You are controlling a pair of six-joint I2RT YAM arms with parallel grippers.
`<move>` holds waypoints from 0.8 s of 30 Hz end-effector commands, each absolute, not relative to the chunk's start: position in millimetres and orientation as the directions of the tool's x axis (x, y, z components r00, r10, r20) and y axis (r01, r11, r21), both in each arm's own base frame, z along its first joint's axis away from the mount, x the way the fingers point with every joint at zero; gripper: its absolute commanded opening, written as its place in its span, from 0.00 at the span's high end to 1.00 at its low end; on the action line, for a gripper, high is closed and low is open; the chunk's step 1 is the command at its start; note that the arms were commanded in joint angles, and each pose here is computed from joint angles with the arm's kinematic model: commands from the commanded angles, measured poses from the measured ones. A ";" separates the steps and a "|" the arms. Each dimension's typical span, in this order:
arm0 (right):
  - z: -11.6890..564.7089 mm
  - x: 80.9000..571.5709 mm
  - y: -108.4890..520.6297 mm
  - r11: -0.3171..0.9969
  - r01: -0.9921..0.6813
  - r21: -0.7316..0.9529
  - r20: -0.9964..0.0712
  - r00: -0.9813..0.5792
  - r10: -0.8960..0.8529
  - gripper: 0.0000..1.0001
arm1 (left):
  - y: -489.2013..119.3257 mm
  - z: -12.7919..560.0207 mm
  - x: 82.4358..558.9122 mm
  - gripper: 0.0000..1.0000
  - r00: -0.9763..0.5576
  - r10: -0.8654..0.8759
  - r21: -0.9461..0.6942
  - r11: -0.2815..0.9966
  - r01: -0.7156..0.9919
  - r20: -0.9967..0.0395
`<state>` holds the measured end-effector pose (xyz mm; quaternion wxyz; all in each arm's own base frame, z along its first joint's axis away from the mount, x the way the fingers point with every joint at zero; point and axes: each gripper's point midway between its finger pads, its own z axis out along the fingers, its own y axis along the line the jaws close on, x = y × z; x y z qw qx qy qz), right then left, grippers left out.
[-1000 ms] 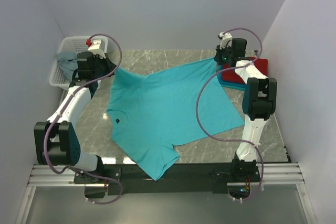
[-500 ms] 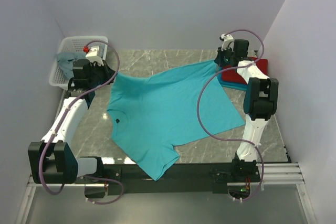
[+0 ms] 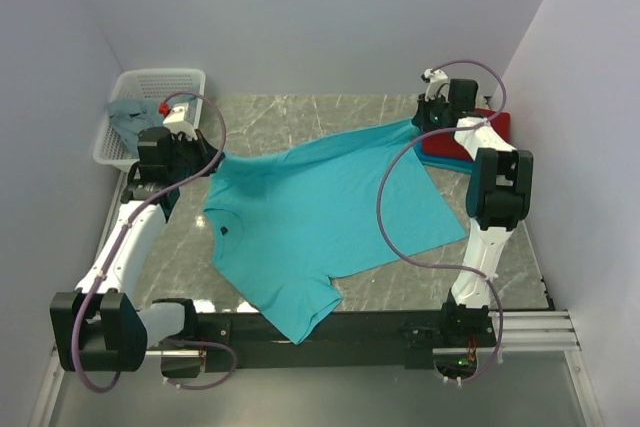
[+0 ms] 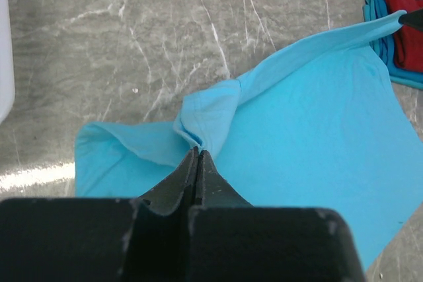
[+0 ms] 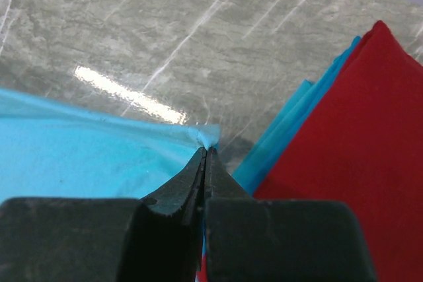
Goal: Fold and stack the t-shirts
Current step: Fold the tshirt
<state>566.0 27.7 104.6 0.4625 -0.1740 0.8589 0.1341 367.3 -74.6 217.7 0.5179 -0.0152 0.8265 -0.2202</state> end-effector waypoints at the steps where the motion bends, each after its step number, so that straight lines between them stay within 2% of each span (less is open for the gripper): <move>1: 153.0 566.2 19.4 0.904 -0.428 0.013 -0.886 -0.423 -0.187 1.00 | -79.8 230.8 355.2 1.00 -0.443 -0.262 -0.395 0.887 0.240 -0.858; 24: 143.1 550.0 12.3 0.901 -0.433 -0.010 -0.864 -0.450 -0.226 1.00 | -89.6 208.5 317.4 1.00 -0.514 -0.288 -0.459 0.855 0.243 -0.808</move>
